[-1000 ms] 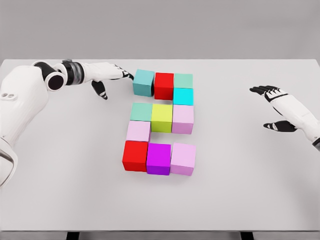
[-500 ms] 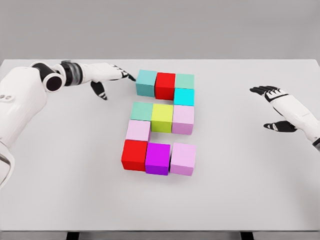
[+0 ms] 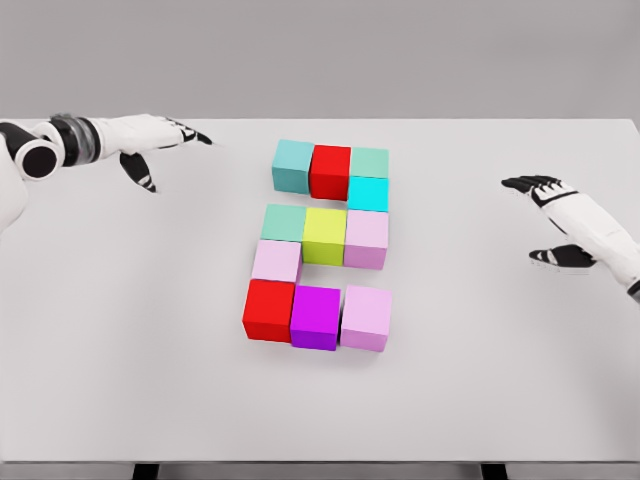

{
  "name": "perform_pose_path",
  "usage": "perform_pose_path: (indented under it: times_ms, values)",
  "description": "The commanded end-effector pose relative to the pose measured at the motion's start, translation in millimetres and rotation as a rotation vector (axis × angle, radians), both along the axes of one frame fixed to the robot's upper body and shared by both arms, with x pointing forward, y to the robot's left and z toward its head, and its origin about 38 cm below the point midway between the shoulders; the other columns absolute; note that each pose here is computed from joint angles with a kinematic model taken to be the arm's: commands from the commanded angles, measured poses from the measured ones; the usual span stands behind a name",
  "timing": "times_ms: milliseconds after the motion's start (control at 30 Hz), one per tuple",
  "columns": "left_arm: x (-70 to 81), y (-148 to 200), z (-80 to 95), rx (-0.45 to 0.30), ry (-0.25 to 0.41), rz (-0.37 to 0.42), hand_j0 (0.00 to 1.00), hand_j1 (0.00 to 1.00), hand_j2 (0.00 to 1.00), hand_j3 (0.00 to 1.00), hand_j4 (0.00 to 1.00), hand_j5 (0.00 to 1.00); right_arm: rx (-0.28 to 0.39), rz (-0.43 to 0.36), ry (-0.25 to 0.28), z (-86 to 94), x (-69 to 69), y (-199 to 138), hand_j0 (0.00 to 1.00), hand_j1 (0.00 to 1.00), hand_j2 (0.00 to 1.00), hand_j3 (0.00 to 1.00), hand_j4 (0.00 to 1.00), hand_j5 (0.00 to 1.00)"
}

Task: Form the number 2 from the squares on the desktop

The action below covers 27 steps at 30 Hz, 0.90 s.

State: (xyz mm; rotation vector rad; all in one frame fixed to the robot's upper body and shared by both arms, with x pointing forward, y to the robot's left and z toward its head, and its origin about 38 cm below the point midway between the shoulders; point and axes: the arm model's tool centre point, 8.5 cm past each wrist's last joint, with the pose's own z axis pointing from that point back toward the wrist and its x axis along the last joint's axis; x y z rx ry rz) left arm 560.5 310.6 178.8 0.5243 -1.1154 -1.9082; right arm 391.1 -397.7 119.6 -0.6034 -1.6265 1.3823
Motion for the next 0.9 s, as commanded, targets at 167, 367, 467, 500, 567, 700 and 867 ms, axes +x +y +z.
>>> perform_pose_path:
  times_ms: [167, 367, 467, 500, 567, 700, 867]
  values:
    - [-7.5, 39, 2.6, -0.008, 0.0, 0.07, 1.0, 1.0, 1.0, 1.0, 1.0, 1.0, 0.01, 0.017, -0.017, 5.5, -1.6, 6, 1.0, 1.0, 1.0, 1.0, 1.0, 1.0]
    - [-16.3, 69, 2.4, 0.018, 0.005, 0.113, 1.0, 1.0, 1.0, 1.0, 1.0, 1.0, 0.009, 0.013, -0.012, 4.0, -1.7, 4, 1.0, 1.0, 1.0, 1.0, 1.0, 1.0]
    - [-19.8, 78, 1.5, 0.027, 0.009, 0.126, 1.0, 1.0, 1.0, 1.0, 1.0, 1.0, -0.004, -0.005, -0.004, 3.3, -4.8, -5, 1.0, 1.0, 1.0, 1.0, 1.0, 1.0]
    - [-21.0, 79, -0.7, 0.028, 0.013, 0.128, 1.0, 1.0, 1.0, 1.0, 1.0, 1.0, -0.005, -0.011, 0.001, 2.2, -5.3, -8, 1.0, 1.0, 1.0, 1.0, 1.0, 1.0]
    - [-21.7, 81, -1.2, 0.029, 0.015, 0.131, 1.0, 1.0, 1.0, 1.0, 1.0, 1.0, 0.0, -0.039, 0.004, 0.6, -8.9, -17, 1.0, 1.0, 1.0, 1.0, 1.0, 1.0]
    - [-22.3, 82, -1.8, 0.03, 0.016, 0.132, 1.0, 1.0, 1.0, 1.0, 1.0, 1.0, 0.006, -0.037, -0.001, 0.8, -9.3, -15, 1.0, 1.0, 1.0, 1.0, 1.0, 1.0]
    - [-24.0, 91, 1.7, 0.028, 0.012, 0.148, 1.0, 1.0, 1.0, 1.0, 1.0, 1.0, 0.01, -0.015, -0.005, 1.4, -13.0, -7, 1.0, 1.0, 1.0, 1.0, 1.0, 1.0]
